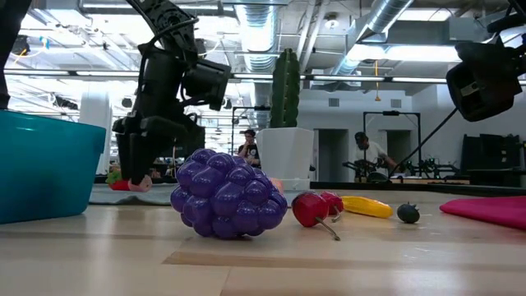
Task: Pick and placing Produce into tupperware
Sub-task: Put the peach into the blue bin
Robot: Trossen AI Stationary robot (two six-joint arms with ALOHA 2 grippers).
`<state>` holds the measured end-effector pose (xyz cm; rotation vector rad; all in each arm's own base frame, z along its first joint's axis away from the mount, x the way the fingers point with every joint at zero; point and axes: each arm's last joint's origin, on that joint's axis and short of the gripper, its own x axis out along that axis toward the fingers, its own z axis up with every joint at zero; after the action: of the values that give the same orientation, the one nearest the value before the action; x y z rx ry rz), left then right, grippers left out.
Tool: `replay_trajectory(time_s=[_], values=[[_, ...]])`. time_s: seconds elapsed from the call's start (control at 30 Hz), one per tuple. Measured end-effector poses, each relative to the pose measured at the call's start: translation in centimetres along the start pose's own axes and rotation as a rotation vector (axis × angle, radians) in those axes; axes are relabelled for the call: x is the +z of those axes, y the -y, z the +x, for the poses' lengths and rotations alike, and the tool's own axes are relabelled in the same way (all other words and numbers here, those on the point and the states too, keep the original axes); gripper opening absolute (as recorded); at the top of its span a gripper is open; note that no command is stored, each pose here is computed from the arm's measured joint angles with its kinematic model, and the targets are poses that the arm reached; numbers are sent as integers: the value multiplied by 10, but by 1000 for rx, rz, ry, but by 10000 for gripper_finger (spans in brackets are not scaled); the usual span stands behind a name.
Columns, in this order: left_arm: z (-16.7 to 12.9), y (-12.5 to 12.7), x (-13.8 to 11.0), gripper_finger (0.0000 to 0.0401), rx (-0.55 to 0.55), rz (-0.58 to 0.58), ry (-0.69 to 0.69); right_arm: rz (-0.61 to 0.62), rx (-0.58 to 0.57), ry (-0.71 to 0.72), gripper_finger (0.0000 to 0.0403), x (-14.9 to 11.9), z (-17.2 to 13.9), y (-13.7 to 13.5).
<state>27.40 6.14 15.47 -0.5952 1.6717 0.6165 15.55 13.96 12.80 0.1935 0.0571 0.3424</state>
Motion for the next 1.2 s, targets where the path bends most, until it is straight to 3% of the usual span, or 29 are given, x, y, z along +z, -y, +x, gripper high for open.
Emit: replay_trajectory(time_s=[0.43, 0.83, 1.0, 1.2], values=[[3, 0, 3, 112, -1, 0, 40, 0, 0, 0, 265, 0, 0, 0], [-4, 8, -8, 105, 66, 57, 37, -1, -2, -2, 265, 0, 0, 0], [-34, 22, -15, 94, 120, 114, 214, -5, -4, -10, 265, -1, 0, 1], [-93, 39, -44, 89, -144, 175, 610, 5, -4, -11, 265, -1, 0, 1]])
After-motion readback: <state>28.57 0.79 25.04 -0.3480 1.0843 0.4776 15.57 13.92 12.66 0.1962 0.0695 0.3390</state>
